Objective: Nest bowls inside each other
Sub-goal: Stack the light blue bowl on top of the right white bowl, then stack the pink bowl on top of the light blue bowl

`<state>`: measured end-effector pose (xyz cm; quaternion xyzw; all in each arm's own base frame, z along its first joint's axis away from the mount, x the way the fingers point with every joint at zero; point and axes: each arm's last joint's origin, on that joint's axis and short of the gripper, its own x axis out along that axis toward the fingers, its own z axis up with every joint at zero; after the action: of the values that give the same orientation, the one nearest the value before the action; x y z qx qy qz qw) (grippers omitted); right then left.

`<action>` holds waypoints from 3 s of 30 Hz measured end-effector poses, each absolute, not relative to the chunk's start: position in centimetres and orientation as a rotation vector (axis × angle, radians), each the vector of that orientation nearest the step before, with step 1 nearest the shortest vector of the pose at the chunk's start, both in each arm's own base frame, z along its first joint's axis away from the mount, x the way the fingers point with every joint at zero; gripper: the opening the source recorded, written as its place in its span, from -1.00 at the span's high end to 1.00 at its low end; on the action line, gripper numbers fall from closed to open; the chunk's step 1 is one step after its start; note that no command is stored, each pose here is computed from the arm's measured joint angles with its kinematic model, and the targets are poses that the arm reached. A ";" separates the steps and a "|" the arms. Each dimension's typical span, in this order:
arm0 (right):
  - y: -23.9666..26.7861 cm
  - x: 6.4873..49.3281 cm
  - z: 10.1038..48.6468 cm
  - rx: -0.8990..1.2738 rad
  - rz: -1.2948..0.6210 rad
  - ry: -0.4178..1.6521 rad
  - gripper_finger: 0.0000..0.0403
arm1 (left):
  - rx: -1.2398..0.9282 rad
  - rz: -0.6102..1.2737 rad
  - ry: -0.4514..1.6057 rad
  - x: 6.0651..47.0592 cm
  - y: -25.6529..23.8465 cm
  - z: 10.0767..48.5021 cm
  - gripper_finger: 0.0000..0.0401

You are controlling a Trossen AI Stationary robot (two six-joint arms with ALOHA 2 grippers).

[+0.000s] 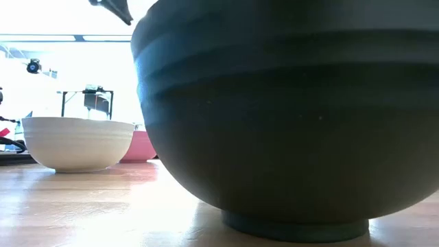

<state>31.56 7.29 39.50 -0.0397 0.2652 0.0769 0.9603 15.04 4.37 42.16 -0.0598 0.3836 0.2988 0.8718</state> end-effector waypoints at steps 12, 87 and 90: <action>13.9 40.0 33.2 -0.124 -0.051 1.061 0.96 | -0.218 0.505 0.681 9.9 2.8 39.9 0.38; 11.7 43.5 27.5 0.054 -0.115 1.351 0.56 | -0.351 0.397 0.458 6.4 1.7 40.0 0.38; 10.5 44.4 28.8 0.123 -0.161 1.223 0.57 | -0.351 0.399 0.466 6.6 1.8 39.9 0.38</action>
<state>44.39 10.45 28.80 0.0577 0.5731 -0.0753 0.8140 6.62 1.76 39.94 -0.1718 0.2281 0.1954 0.9382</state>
